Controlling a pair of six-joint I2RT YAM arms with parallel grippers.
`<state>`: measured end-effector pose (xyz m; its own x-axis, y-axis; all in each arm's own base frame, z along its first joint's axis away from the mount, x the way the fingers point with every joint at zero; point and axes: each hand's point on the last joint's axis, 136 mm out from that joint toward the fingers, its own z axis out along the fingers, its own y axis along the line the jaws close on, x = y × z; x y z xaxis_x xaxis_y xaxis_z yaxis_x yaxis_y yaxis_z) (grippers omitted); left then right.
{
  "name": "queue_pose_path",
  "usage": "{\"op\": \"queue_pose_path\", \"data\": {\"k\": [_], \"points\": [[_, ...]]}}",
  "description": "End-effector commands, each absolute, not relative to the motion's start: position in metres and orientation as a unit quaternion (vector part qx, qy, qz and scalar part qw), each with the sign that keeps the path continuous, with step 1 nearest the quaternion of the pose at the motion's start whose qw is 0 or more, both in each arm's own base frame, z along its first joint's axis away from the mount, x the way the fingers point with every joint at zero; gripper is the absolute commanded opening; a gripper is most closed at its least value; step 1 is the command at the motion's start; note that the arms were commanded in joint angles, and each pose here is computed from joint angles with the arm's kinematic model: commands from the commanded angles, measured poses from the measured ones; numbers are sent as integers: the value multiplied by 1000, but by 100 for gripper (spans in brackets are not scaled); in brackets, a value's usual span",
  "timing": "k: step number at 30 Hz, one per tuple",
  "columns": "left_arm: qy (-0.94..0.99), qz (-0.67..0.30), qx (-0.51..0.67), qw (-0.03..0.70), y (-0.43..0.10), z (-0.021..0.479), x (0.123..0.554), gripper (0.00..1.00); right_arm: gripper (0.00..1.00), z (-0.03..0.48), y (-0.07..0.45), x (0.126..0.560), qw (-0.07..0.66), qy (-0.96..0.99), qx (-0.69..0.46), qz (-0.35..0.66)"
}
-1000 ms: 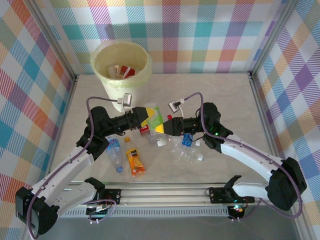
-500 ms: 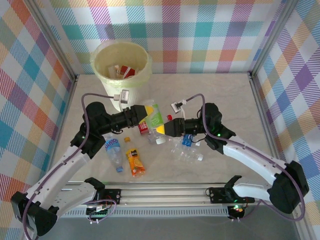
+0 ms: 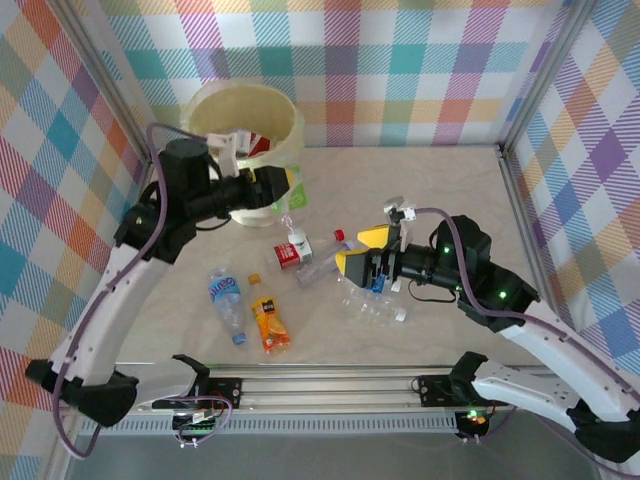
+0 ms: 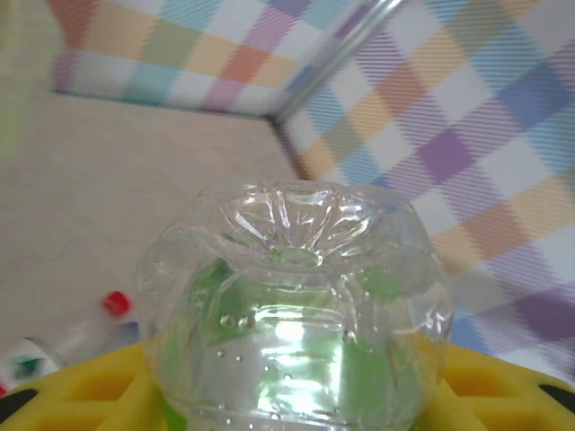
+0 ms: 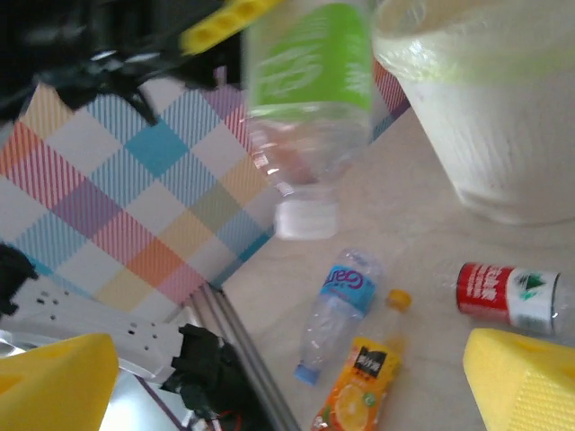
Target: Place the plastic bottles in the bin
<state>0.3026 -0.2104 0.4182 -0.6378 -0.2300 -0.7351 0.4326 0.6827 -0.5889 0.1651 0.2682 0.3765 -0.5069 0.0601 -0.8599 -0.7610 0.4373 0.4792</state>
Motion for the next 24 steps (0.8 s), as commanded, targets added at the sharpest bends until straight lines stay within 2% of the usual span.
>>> {"op": "queue_pose_path", "data": {"k": [1, 10, 14, 24], "points": [[834, -294, 77, 460, -181, 427, 317, 53, 99, 375, 258, 175, 502, 743, -263, 355], [806, -207, 27, 555, -139, 485, 386, 55, 100, 375, 302, 164, 557, 725, -325, 241], [791, -147, 4, 594, -117, 501, 418, 55, 100, 373, 315, 159, 567, 717, -336, 228], [800, -61, -19, 597, -87, 472, 502, 56, 100, 369, 313, 156, 564, 722, -334, 223]]}}
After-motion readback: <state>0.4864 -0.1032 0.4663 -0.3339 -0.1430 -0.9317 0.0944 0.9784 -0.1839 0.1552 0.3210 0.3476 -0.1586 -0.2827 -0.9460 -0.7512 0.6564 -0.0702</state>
